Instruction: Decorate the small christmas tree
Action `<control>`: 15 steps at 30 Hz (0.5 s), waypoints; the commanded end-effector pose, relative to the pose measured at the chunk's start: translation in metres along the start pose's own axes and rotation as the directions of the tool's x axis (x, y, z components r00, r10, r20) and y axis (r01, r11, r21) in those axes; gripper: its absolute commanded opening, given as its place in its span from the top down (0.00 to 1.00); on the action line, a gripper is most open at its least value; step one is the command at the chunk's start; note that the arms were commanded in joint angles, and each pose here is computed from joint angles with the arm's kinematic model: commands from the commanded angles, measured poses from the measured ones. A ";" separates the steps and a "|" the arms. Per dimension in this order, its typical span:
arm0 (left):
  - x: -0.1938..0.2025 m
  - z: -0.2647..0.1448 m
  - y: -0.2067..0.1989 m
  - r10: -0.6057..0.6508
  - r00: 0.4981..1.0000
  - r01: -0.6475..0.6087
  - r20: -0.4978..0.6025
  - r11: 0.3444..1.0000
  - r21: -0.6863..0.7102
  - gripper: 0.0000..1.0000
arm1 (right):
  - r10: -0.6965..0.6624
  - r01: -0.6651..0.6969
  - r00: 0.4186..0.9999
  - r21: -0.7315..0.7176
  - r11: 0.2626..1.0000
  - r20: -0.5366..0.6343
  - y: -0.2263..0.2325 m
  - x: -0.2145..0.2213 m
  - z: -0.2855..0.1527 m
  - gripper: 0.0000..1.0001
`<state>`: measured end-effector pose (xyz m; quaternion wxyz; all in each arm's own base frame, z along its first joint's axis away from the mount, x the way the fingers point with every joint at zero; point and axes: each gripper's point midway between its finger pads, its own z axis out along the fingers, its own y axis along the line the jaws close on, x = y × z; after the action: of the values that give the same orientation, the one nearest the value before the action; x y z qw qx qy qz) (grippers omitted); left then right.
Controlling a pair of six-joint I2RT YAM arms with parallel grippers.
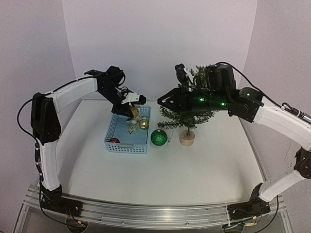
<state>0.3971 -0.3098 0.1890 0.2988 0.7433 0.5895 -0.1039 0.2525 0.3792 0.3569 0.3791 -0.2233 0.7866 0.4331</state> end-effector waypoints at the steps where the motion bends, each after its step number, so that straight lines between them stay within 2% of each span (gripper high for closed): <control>1: -0.055 -0.053 0.027 -0.027 0.986 0.043 0.162 0.994 -0.098 0.94 | -0.045 0.044 0.985 0.010 0.999 0.168 0.019 -0.048 -0.038 0.49; 4: -0.085 -0.070 0.044 -0.023 0.964 0.061 0.265 0.989 -0.134 0.94 | -0.059 0.048 0.974 0.055 0.997 0.220 0.016 -0.059 -0.055 0.48; 8: -0.118 -0.077 0.058 -0.001 0.940 0.066 0.341 0.982 -0.179 0.95 | -0.071 0.027 0.957 0.158 0.987 0.282 0.001 -0.073 -0.079 0.46; 15: -0.152 -0.070 0.048 0.010 0.927 0.058 0.375 0.984 -0.170 0.95 | -0.117 -0.053 0.921 0.417 0.907 0.371 -0.043 -0.081 -0.131 0.43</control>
<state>0.3957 -0.3786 0.3284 0.4620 0.6810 0.5429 -0.1674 0.2674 0.2958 0.4293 0.5202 -0.1237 0.7663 0.3562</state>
